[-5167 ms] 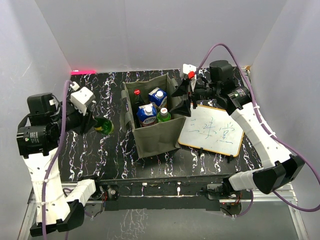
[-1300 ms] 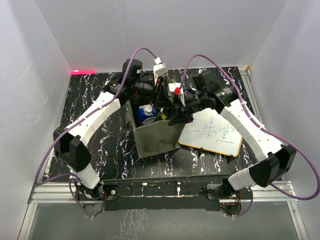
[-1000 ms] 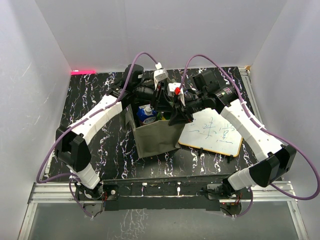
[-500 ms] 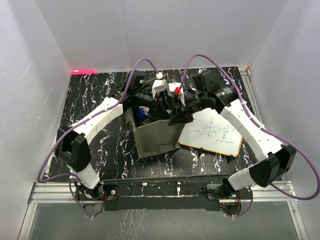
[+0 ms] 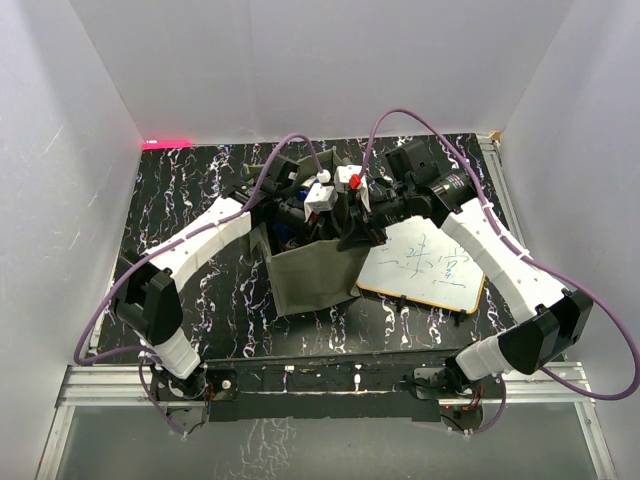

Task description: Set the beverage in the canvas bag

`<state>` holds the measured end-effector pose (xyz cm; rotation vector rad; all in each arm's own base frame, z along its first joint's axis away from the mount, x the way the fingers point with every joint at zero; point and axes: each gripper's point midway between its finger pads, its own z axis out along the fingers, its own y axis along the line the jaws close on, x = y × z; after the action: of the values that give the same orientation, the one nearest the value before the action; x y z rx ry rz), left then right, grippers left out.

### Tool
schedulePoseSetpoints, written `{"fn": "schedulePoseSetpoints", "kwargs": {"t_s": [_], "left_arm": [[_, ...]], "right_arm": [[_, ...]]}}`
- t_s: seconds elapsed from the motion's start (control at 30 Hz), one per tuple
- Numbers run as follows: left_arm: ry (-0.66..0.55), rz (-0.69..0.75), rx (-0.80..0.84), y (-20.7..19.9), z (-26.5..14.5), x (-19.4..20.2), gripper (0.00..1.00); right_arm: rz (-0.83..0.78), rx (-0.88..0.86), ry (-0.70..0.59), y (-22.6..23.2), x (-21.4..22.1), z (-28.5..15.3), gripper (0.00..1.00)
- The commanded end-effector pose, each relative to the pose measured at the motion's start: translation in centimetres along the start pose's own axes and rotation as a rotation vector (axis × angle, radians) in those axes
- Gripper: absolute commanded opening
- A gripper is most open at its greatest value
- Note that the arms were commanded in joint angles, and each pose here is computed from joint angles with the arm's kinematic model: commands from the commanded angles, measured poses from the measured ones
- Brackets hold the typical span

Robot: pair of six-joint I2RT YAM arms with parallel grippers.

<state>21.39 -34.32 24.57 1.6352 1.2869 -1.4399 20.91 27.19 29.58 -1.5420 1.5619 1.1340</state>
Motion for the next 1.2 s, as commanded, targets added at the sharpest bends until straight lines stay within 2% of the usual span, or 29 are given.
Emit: {"fn": "schedulePoseSetpoints", "kwargs": {"t_s": [0.0,0.3,0.6,0.73,1.17], "left_arm": [[-0.067,0.103,0.100,-3.1,0.1,-2.8,0.00],[-0.050,0.140,0.115,-3.2,0.7,-1.2,0.00],[-0.002,0.117,0.119,-3.1,1.5,1.0,0.00],[-0.004,0.100,0.135,-3.3,1.8,1.5,0.04],[0.075,0.110,0.149,-3.2,2.7,4.5,0.07]], "right_arm": [[-0.099,-0.004,-0.082,1.6,-3.7,-1.4,0.08],[-0.095,-0.011,-0.074,1.8,-2.9,-1.2,0.08],[-0.097,-0.015,-0.069,2.1,-2.4,-1.2,0.08],[-0.093,-0.014,-0.063,2.1,-1.9,-1.1,0.08],[-0.089,0.003,-0.044,2.0,-0.8,-0.9,0.08]]}}
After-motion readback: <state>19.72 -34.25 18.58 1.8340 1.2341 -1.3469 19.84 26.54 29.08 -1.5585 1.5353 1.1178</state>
